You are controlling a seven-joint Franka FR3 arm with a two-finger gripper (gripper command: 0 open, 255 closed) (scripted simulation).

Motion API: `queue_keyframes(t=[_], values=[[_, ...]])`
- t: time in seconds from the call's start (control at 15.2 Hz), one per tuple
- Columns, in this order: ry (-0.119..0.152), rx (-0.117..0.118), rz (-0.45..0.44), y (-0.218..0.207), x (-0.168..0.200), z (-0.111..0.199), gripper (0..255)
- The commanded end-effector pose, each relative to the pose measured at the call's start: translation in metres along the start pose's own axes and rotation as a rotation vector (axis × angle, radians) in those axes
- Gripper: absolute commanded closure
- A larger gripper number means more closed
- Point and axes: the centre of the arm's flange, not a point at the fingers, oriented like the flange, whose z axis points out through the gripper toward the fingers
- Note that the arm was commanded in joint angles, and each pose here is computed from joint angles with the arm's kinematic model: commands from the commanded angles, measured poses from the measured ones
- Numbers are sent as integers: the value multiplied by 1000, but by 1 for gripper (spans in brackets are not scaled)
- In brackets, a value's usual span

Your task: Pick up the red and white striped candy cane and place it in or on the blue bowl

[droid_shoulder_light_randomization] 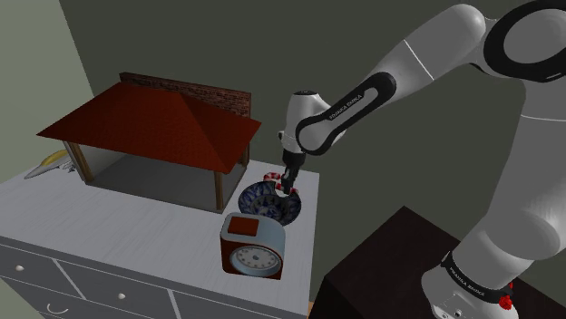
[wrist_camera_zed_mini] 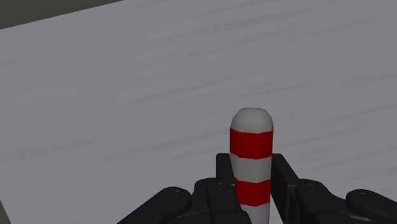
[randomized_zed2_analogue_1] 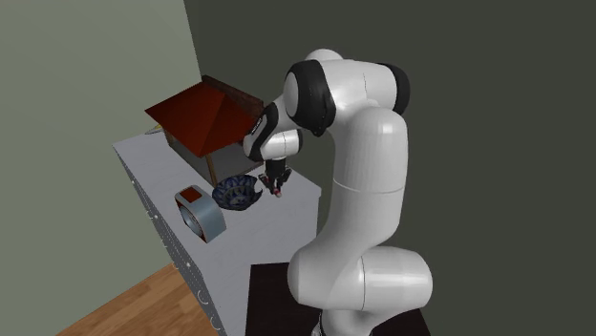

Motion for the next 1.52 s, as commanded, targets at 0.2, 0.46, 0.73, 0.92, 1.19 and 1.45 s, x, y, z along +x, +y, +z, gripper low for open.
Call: queue_keyframes(t=[0.2,0.46,0.73,0.92,1.19,1.45], values=[[0,0,0,3,1,-21,255],[0,0,0,2,1,-42,255],[0,0,0,0,1,-63,255],[0,0,0,-1,1,-79,255],[0,0,0,-2,1,-100,255],[0,0,0,-4,1,-121,255]])
